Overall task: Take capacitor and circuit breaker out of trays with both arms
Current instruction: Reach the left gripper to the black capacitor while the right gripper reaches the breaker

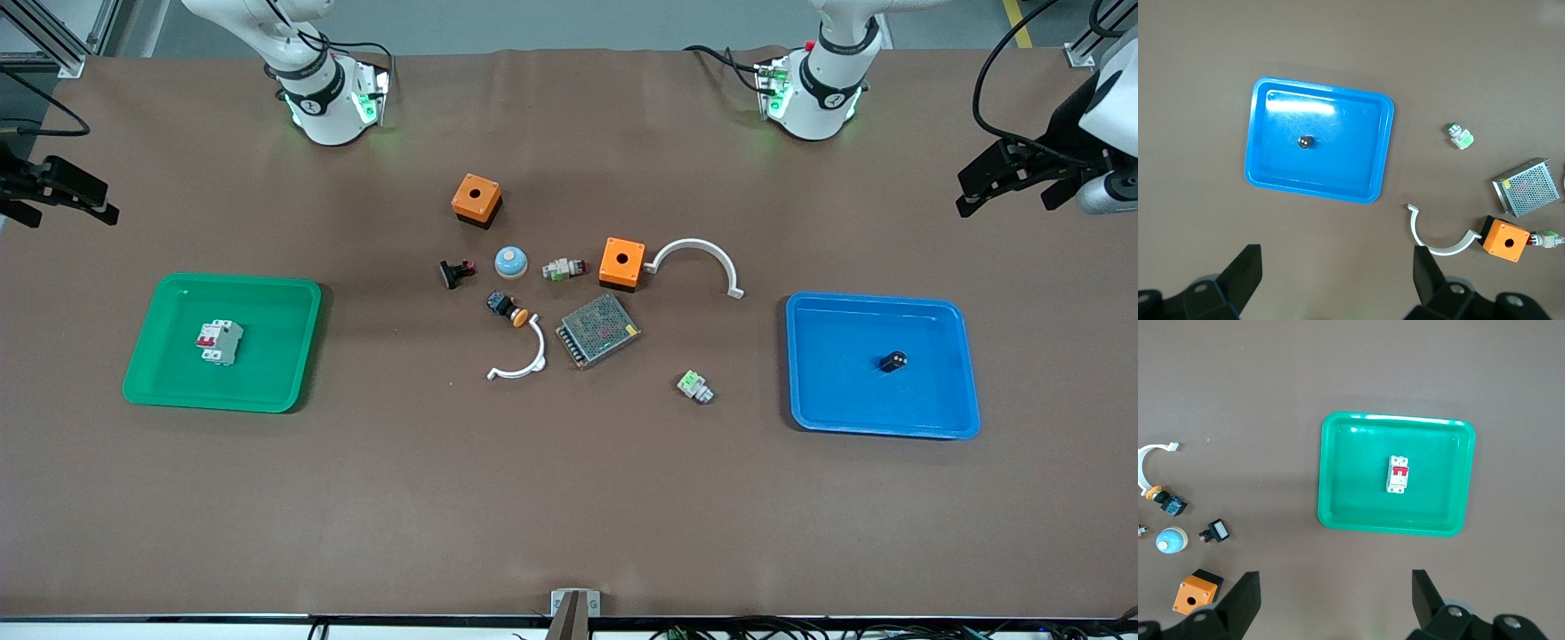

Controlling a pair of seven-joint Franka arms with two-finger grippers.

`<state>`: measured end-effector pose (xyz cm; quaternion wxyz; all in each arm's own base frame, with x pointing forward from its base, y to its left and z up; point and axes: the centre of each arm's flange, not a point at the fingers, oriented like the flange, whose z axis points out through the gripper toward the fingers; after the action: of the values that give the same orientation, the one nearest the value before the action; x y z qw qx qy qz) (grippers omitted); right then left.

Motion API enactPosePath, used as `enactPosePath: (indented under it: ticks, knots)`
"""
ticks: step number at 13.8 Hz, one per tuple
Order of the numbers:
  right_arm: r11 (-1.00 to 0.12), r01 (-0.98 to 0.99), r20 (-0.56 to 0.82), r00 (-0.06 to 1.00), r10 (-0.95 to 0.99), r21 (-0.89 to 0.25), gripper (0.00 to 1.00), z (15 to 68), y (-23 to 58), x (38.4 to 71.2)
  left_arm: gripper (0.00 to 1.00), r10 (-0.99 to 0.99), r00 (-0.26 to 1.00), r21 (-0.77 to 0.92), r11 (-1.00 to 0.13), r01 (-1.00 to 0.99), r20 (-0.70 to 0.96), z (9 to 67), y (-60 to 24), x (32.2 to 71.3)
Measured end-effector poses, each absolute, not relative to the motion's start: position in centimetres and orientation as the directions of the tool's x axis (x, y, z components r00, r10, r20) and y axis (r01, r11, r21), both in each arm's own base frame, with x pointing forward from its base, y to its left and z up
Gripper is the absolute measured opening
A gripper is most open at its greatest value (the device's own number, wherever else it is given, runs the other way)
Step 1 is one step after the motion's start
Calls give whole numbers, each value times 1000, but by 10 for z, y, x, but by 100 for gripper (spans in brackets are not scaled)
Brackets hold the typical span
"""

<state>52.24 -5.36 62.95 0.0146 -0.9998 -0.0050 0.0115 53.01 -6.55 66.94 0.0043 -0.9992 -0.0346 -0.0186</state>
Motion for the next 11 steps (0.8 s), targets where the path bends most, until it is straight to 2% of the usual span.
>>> enactPosePath:
  ticks: [6,11]
  knots:
    - [-999,10,-24,1000,11,-30,100,629,-54,522,100,87,996,-10,-996,87,18,659,-55,537]
    - [-999,10,-39,999,11,-32,100,629,-53,520,100,131,989,-50,-990,128,-70,594,-29,558]
